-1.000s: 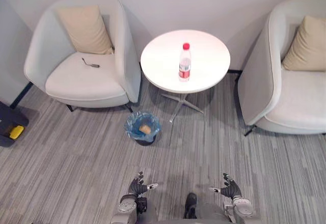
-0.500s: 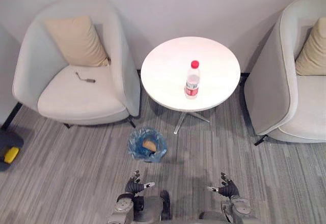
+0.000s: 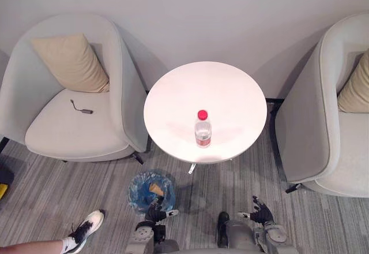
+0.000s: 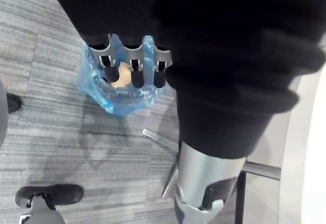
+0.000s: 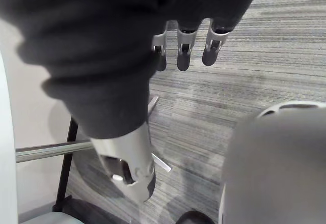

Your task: Gather rubbish on tea table into small bin, then transfer packed bag to large trash can.

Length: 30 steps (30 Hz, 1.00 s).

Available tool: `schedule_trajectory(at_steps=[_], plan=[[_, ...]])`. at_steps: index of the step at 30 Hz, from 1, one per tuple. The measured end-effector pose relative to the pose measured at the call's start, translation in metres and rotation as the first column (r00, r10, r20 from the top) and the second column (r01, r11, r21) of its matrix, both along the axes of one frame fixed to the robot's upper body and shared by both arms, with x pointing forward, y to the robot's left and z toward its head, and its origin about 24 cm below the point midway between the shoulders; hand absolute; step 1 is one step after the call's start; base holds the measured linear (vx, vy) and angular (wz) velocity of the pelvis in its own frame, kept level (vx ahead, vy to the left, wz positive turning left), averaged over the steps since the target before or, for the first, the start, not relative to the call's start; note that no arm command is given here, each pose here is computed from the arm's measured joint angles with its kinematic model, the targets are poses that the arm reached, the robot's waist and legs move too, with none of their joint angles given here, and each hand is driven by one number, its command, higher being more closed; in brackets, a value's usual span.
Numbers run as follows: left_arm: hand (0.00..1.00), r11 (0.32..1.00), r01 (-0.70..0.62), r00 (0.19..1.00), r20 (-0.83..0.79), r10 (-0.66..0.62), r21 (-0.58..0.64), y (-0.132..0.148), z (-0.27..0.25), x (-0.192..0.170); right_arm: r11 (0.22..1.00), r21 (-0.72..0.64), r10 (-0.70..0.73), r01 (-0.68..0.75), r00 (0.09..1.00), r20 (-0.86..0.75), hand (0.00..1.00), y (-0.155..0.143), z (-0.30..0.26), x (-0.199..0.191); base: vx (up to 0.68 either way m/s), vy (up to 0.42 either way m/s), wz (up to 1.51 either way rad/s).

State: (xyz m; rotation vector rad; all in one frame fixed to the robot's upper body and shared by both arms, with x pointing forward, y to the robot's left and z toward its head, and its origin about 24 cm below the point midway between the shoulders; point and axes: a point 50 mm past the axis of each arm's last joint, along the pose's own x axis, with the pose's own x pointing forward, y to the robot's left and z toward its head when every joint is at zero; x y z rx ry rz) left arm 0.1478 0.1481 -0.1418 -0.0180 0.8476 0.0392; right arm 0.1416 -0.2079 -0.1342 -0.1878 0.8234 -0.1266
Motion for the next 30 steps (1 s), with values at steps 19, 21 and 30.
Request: schedule_trajectory(at_steps=[19,21,30], plan=[[0.0,1.0,0.008,0.999,-0.036,-0.007,0.029,0.01,-0.004,-0.006,0.998,0.03,-0.056,0.057,0.997,-0.048,0.0,0.003,-0.008,-0.014,0.05,0.019,0.22],[0.0,1.0,0.011,0.999,-0.052,-0.009,0.026,0.01,-0.006,-0.01,0.998,0.028,-0.055,0.056,0.997,-0.049,0.0,0.002,-0.008,-0.014,-0.07,-0.012,0.01],[0.0,0.999,0.013,0.996,-0.086,-0.009,0.049,0.02,-0.01,-0.024,1.0,-0.002,-0.026,0.026,0.999,-0.032,0.0,0.007,-0.006,-0.017,-0.03,0.003,0.01]])
